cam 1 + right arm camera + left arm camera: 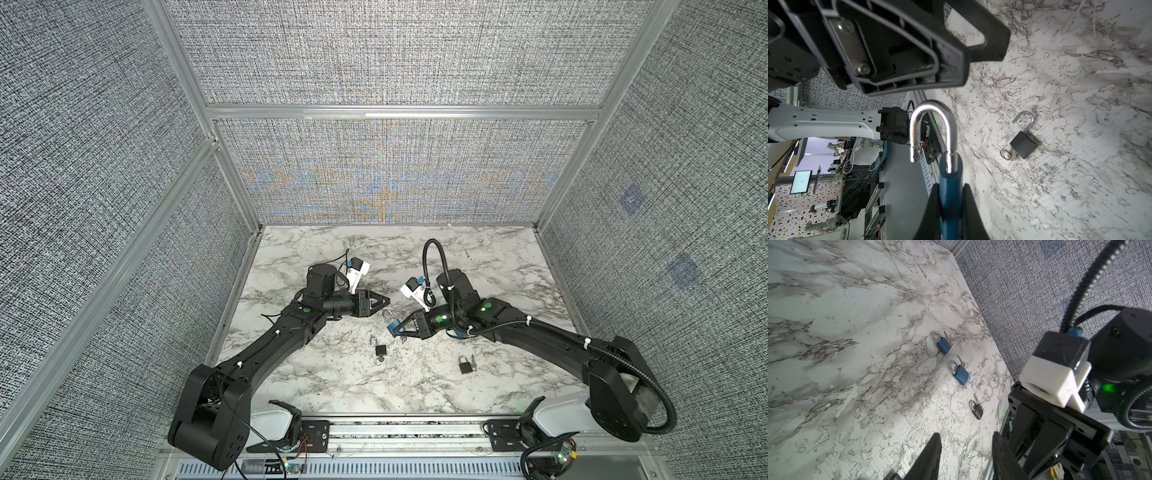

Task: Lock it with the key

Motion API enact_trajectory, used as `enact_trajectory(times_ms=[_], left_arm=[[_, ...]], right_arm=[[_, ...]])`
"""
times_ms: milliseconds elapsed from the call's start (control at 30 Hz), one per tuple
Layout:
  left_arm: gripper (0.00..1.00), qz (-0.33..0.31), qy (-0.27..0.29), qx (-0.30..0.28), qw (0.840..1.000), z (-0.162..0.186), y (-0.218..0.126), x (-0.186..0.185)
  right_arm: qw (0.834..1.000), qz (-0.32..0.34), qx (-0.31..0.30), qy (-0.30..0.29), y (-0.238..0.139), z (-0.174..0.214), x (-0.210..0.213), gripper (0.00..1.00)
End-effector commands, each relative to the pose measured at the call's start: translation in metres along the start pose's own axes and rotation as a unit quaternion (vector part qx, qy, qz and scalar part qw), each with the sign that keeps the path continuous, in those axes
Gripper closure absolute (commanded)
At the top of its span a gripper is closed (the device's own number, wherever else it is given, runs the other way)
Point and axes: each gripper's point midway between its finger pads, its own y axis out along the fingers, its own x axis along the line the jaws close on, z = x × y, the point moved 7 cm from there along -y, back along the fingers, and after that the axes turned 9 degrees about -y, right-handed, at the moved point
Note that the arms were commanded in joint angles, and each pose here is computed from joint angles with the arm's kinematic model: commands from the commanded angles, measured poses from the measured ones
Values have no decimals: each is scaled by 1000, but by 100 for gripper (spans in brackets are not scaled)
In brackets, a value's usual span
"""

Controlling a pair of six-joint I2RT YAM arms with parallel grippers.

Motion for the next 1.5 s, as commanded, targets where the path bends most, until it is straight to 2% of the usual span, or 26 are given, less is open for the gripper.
enact_trajectory(times_ms=[0, 200, 567, 1033, 1167, 1467], left_arm=[[58, 18, 17, 24, 999, 6, 1, -5], [60, 8, 15, 34, 999, 13, -1, -3], [61, 2, 23, 15, 1000, 13, -6, -6], [67, 27, 30, 13, 999, 12, -9, -13], [70, 28, 32, 11, 999, 11, -8, -14], [92, 29, 27, 19, 999, 16, -7, -10]], right_arm=[[1000, -29, -10, -7, 1, -6, 3, 100], [999, -47, -16, 2, -2, -11, 1, 100], [998, -58, -19, 3, -5, -13, 2, 100], [998, -61, -15, 6, -5, -11, 3, 100], [998, -63, -14, 8, -5, -11, 3, 100], [996, -85, -22, 8, -6, -16, 9, 100]])
